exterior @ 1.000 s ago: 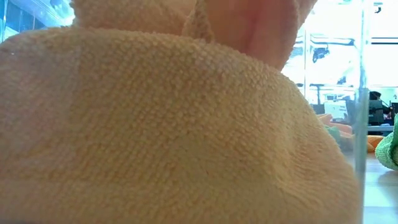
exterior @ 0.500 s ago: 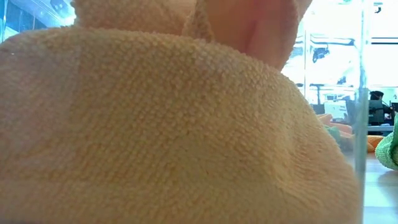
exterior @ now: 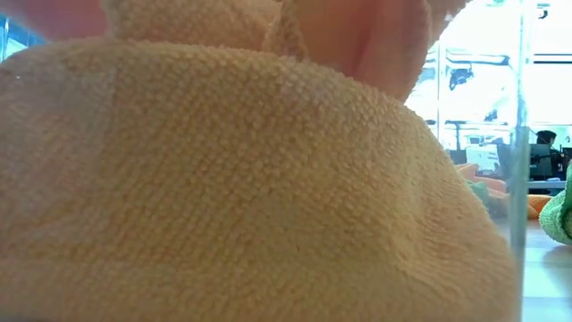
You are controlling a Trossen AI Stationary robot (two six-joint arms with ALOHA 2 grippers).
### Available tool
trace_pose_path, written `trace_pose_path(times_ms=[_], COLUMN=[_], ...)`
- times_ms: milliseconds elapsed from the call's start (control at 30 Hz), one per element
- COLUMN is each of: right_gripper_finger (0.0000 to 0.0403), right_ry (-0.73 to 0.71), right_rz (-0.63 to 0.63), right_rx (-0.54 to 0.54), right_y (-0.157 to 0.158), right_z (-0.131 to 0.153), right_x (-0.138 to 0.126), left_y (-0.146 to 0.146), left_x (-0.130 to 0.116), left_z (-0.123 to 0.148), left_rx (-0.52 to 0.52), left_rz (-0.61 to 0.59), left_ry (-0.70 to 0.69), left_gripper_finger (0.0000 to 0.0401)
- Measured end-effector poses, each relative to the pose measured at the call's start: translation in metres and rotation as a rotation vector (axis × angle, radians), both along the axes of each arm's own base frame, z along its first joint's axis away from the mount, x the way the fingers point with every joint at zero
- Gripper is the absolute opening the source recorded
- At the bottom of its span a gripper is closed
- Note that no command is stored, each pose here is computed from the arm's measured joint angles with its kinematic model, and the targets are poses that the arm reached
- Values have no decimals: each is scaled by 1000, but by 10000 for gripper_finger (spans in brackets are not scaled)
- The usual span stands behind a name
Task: Sort microfiber towel by color & place in baskets
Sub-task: Put the orange towel into the right transparent bin
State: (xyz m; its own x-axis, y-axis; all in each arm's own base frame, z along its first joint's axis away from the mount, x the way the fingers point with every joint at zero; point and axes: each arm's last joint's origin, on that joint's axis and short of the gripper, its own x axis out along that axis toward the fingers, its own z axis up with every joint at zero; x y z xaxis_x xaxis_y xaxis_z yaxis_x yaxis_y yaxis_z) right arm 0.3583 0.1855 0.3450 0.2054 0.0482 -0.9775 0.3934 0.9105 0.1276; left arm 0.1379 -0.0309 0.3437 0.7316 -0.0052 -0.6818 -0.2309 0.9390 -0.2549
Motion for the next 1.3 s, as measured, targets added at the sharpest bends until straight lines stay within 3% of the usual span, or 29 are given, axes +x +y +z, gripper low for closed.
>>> trace_pose_path(times_ms=[133, 267, 400, 533, 733, 1000, 1300], right_gripper_finger=[110, 110, 107, 80, 7, 2, 0], right_ry=[-34, -59, -55, -44, -46, -141, -296], right_rz=[18, -131, -190, -161, -102, -51, -58], right_rx=[-20, -39, -31, -30, -35, -145, -289], right_y=[9, 12, 20, 34, 47, 49, 17], right_z=[0, -2, -2, -2, -2, 5, 40], right_x=[-2, -3, -9, -18, -27, -33, -66], left_y=[0, 0, 0, 0, 0, 0, 1], left_x=[0, 0, 0, 0, 0, 1, 5], left_z=[0, 0, 0, 0, 0, 1, 5], left_rx=[1, -1, 0, 15, 35, 42, 58], left_rz=[-1, 1, 0, -13, -25, -15, 22], left_ry=[0, 0, 0, 0, -1, -10, -76], left_gripper_finger=[90, 90, 90, 90, 90, 90, 90])
